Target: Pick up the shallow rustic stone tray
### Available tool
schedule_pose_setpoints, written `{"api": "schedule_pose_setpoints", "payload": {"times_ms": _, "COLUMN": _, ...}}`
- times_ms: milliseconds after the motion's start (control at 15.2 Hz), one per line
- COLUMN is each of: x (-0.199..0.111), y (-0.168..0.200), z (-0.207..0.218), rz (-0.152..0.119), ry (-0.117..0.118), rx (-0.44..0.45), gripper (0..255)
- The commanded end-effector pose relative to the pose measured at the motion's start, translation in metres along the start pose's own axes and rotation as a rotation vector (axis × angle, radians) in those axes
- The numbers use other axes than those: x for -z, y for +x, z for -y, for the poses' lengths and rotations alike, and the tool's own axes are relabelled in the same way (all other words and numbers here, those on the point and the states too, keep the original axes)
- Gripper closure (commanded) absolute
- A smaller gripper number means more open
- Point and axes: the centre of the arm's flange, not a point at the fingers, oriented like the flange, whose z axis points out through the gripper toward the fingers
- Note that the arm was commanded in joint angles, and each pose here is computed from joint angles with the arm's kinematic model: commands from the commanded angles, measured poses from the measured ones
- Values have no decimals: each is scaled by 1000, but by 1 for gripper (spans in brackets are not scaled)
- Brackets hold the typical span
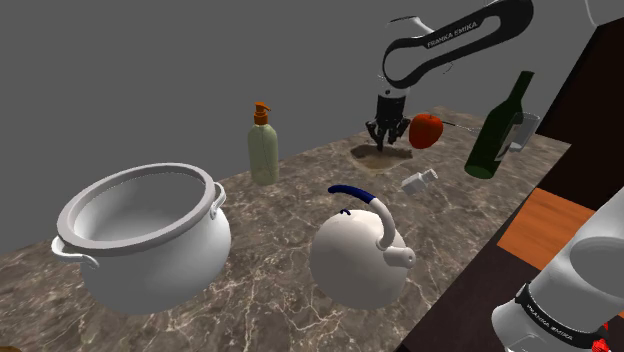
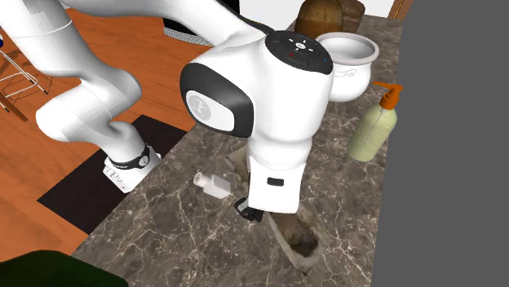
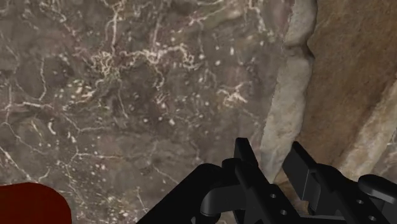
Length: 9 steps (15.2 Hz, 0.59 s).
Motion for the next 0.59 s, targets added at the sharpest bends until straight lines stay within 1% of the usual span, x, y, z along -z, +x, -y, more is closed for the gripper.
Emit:
{"api": "schedule_pose_setpoints", "payload": {"times_ms": 0, "x": 11, "y": 0, "z": -1, "rz": 0, "ry": 0, "rx": 0, "gripper": 255}}
{"api": "schedule_pose_setpoints", "payload": {"times_ms": 396, "x": 43, "y": -1, "z": -3, "rz": 0, "ry": 0, "rx": 0, "gripper": 255}}
{"api": "schedule_pose_setpoints", "payload": {"times_ms": 528, "x": 44, "y": -1, "z": -3, "rz": 0, "ry": 0, "rx": 0, "gripper": 255}}
